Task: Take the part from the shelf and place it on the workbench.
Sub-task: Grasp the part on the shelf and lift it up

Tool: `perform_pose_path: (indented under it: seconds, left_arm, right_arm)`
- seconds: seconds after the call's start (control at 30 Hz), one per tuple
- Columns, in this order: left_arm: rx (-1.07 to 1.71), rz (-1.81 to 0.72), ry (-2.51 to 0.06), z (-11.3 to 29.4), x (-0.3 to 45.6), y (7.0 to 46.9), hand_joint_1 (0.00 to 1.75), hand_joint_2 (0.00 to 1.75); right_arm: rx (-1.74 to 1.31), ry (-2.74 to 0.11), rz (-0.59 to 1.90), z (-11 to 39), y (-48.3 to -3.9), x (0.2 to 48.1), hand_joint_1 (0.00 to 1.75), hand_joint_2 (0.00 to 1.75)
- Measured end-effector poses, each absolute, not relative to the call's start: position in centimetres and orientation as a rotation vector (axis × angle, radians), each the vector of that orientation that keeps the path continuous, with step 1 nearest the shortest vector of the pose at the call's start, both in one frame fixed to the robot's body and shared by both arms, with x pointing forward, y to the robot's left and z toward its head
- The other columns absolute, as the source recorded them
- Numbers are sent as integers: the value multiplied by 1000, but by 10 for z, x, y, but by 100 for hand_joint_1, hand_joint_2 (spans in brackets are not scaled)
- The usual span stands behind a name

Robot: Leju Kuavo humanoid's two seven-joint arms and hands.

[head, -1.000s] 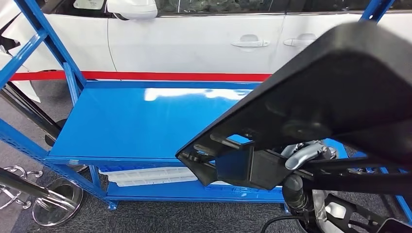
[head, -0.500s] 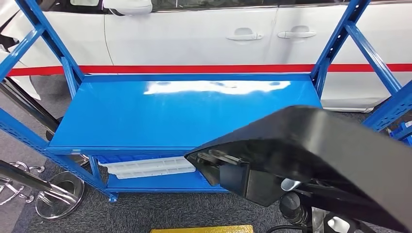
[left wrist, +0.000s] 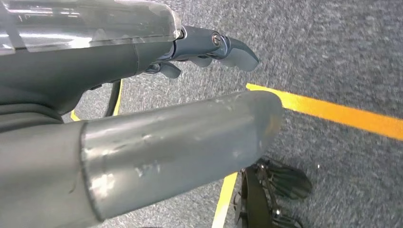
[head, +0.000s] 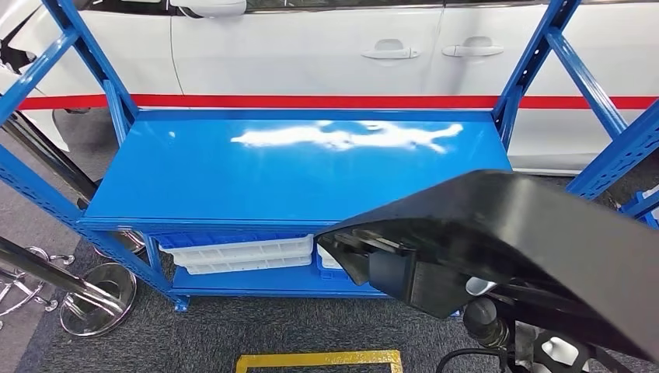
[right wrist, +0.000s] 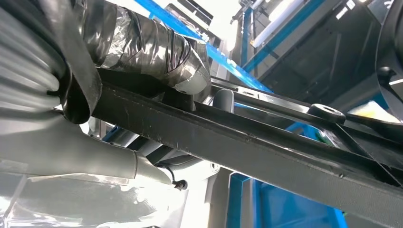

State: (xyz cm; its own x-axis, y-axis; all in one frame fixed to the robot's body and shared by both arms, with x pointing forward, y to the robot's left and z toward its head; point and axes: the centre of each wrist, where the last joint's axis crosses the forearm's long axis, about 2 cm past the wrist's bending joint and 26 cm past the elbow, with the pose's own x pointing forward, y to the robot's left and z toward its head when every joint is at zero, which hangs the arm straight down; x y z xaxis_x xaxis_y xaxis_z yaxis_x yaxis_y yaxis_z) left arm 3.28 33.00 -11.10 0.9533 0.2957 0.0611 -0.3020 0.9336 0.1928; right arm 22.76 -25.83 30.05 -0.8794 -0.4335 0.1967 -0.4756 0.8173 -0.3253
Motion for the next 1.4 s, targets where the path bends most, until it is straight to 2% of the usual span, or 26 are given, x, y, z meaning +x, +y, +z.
perform_pose_path:
  seconds: [1.4]
  left_arm:
    - [172,245,-159,-111,39,322,0,0]
  right_arm:
    - [683,-2892,631,306,-269,232,175,175]
